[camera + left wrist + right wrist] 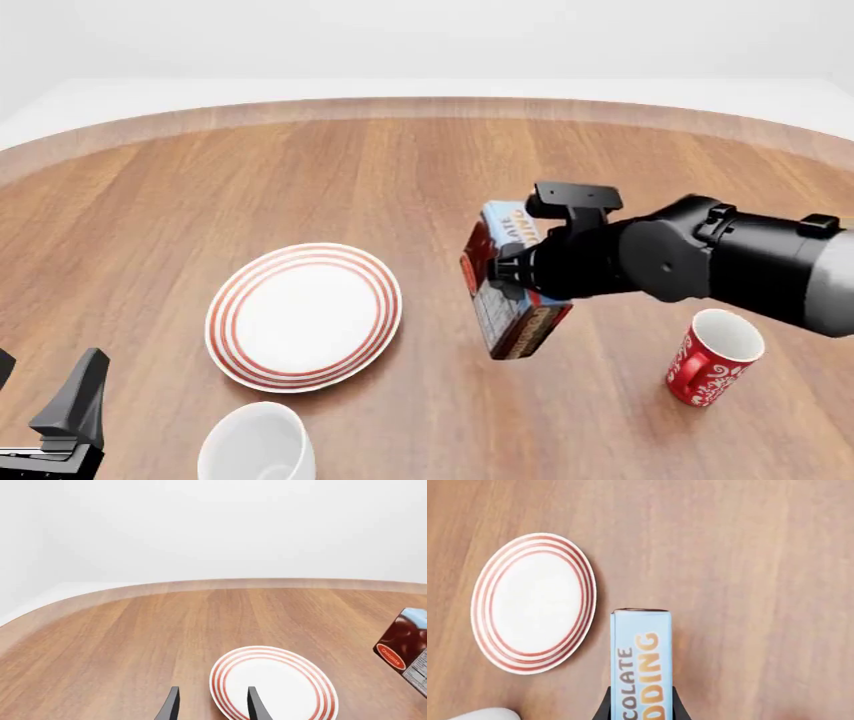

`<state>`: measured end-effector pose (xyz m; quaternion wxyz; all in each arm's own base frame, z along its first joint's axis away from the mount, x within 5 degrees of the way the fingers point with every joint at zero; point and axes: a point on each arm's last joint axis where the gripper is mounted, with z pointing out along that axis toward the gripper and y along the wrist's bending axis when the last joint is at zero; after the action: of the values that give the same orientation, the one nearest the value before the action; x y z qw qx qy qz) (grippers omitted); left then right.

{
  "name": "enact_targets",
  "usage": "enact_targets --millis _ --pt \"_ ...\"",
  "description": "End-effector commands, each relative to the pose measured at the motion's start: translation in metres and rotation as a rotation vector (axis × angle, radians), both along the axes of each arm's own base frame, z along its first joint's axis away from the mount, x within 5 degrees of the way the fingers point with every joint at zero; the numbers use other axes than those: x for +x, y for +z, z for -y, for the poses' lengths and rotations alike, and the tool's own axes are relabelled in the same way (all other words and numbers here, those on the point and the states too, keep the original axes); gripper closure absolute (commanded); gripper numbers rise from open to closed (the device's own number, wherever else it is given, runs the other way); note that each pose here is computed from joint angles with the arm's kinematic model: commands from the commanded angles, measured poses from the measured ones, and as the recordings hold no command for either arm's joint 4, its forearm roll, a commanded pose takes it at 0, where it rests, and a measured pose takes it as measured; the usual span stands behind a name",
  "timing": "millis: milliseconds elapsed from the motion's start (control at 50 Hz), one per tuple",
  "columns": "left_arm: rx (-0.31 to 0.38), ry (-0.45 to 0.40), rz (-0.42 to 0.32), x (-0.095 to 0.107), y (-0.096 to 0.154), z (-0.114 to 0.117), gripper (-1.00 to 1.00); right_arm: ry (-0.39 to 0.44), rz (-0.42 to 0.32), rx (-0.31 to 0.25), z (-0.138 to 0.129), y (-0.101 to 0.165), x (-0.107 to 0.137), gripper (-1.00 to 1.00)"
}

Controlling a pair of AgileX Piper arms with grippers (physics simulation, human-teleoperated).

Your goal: Pick up the white mug and put it on the plate, and put the chocolate pudding to the right of the plate.

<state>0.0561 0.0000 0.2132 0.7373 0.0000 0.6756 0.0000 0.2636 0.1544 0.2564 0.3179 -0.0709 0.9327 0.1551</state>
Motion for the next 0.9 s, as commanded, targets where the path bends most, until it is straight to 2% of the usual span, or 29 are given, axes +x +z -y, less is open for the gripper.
enact_targets --millis 20,220,260,640,900 --pt "0.000 0.000 0.000 0.000 0.000 0.000 -1.00 -0.013 -0.016 0.010 -0.007 -0.008 0.008 1.00" --pt "0.000 0.000 0.000 0.000 0.000 0.000 -1.00 -0.012 -0.025 -0.003 -0.010 -0.019 0.016 1.00" --pt "0.000 0.000 0.000 0.000 0.000 0.000 -1.00 -0.037 -0.041 0.015 -0.010 -0.024 0.016 1.00" --pt "0.000 0.000 0.000 0.000 0.000 0.000 -1.00 -0.024 -0.045 -0.034 -0.006 -0.044 0.033 1.00" --pt "0.000 0.000 0.000 0.000 0.000 0.000 -1.00 -0.027 -0.052 -0.046 -0.004 -0.053 0.038 1.00"
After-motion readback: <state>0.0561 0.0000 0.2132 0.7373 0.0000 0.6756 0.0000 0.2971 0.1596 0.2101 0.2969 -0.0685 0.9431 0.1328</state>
